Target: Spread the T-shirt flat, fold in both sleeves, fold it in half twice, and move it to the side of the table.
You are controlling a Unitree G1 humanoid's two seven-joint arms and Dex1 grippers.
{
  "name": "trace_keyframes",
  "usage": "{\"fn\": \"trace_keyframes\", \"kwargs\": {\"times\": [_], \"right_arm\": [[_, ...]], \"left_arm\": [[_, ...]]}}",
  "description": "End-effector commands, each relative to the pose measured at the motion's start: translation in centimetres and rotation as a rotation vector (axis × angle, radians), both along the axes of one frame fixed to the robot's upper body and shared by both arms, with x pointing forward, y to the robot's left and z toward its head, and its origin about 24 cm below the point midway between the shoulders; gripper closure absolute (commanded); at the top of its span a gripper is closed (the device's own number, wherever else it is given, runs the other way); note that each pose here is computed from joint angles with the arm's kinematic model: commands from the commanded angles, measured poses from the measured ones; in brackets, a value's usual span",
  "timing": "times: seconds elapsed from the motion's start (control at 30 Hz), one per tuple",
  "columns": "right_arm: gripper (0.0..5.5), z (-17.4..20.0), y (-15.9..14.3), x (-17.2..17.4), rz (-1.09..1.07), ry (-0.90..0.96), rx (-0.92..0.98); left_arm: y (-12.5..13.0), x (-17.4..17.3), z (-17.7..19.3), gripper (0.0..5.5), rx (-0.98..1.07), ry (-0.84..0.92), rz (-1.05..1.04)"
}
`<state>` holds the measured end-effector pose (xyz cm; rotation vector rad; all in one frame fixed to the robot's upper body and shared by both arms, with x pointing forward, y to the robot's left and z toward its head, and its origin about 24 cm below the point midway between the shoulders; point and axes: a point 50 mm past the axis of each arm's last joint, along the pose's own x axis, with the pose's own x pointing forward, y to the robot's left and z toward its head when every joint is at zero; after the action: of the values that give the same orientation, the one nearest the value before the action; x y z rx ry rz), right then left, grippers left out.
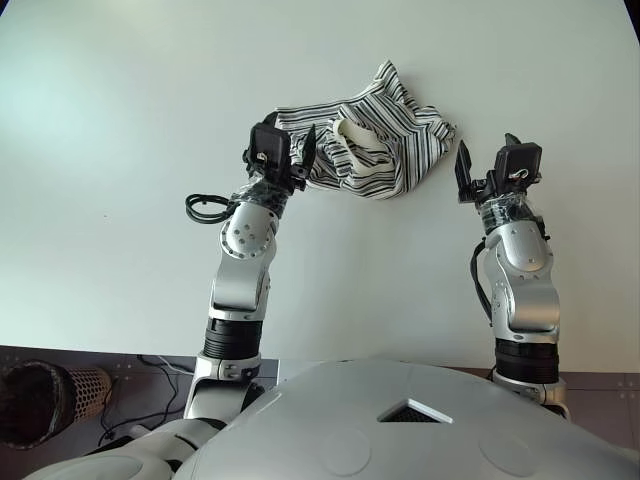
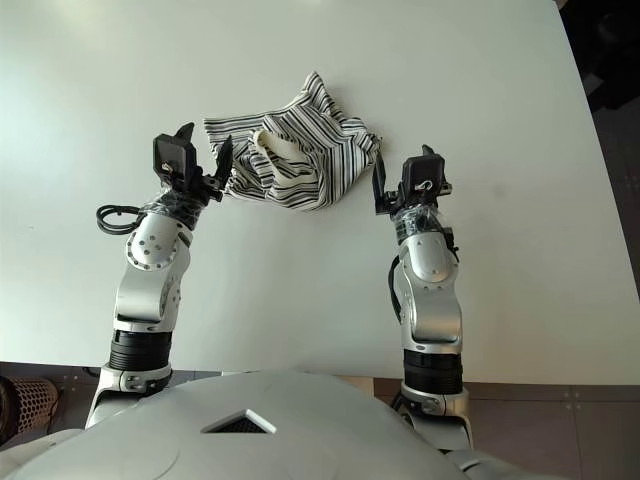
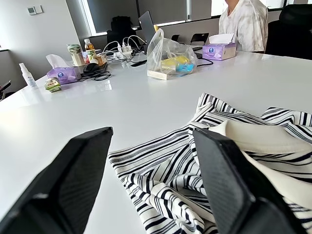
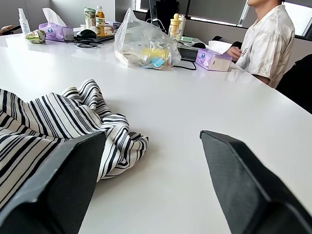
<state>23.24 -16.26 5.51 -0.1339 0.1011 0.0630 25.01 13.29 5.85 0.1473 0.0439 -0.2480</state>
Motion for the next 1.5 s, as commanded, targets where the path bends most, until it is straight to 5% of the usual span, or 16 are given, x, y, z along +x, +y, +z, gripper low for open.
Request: {"fn": "trace_keyframes", "kwargs": {"times": [0.03, 0.4, 0.63, 0.83, 1.13, 1.5], "right_arm": [[1.96, 0.0, 0.1, 0.3, -0.001, 0.003, -0.003], [1.96, -0.2, 0.3, 0.1, -0.007, 0.009, 0.004], [1.96, -0.5, 0.6, -0.2, -0.028, 0.012, 0.018], [1.96, -0.6, 0.9, -0.1, 0.002, 0.021, 0.014], [1.96, -0.8, 1.2, -0.1, 0.031, 0.036, 0.007], [1.96, -1.1, 1.6, -0.2, 0.06, 0.052, 0.007]], "left_arm": [[0.2, 0.6, 0.3, 2.44, 0.015, -0.003, -0.019], [0.6, 0.9, 0.7, 2.44, 0.023, -0.006, -0.062], [2.2, 3.6, 1.9, 2.44, 0.197, 0.029, -0.51], [1.6, 7.9, 2.1, 2.44, 0.131, 0.101, -0.754], [3.1, 10.2, 3.1, 2.44, 0.329, 0.223, -1.016], [3.0, 11.0, 3.5, 2.44, 0.468, 0.279, -1.074]]}}
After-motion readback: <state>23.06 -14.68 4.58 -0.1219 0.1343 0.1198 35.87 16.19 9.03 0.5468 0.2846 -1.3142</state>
